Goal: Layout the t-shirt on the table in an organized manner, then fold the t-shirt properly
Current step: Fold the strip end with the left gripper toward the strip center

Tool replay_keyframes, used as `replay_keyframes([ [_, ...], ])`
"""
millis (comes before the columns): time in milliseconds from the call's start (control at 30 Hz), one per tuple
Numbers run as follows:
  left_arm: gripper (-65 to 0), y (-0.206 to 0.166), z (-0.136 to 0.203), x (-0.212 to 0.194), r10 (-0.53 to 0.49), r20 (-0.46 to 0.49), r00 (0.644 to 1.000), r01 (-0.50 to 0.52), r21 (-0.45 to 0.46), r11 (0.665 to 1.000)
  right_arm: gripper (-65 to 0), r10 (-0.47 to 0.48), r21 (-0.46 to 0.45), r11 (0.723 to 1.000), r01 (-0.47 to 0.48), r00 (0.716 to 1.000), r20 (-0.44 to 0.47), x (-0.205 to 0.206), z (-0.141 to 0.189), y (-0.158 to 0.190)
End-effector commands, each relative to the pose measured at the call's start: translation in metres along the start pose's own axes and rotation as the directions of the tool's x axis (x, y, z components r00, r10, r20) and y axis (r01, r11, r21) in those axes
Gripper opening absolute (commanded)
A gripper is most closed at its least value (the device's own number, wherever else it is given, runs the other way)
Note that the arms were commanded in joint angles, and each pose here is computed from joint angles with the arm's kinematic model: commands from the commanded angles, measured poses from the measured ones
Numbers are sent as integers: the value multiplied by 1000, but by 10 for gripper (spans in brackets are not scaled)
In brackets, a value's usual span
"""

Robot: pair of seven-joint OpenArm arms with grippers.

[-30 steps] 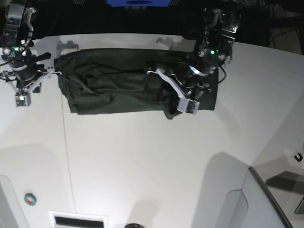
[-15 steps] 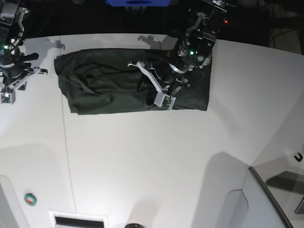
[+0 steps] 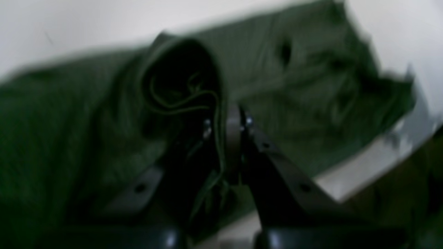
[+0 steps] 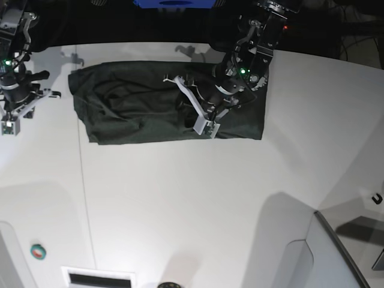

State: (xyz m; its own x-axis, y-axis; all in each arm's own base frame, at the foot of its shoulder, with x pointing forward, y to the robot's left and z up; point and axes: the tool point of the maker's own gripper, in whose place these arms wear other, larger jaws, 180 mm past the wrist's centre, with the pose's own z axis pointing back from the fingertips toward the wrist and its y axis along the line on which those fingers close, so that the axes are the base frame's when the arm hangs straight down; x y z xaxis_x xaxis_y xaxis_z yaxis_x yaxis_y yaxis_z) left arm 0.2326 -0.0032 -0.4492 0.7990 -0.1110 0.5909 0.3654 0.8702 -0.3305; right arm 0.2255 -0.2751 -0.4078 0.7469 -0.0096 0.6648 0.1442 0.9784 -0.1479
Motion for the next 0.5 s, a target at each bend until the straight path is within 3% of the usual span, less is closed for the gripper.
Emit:
replay_keyframes([
  [0,-566,-4,2,19,-16,49,999,17,-15,1000,-650,9,-6,1000,-9,999,41,12,2,-3],
  [100,-429,-7,6,24,-22,59,998,23,-19,1000,-650,6,-4,1000,-6,999,49,16,1,-2],
  [200,-352,-13,13,34,-33,95,995,35,-28,999,-650,6,-4,1000,-6,999,51,17,1,-2],
  [300,-295,-23,18,41,-48,120,992,54,-46,998,-650,13,9,1000,-14,999,51,17,0,4],
  [467,-290,-36,24,46,-56,143,988,67,-72,995,-650,33,43,998,-35,998,54,19,-1,18],
])
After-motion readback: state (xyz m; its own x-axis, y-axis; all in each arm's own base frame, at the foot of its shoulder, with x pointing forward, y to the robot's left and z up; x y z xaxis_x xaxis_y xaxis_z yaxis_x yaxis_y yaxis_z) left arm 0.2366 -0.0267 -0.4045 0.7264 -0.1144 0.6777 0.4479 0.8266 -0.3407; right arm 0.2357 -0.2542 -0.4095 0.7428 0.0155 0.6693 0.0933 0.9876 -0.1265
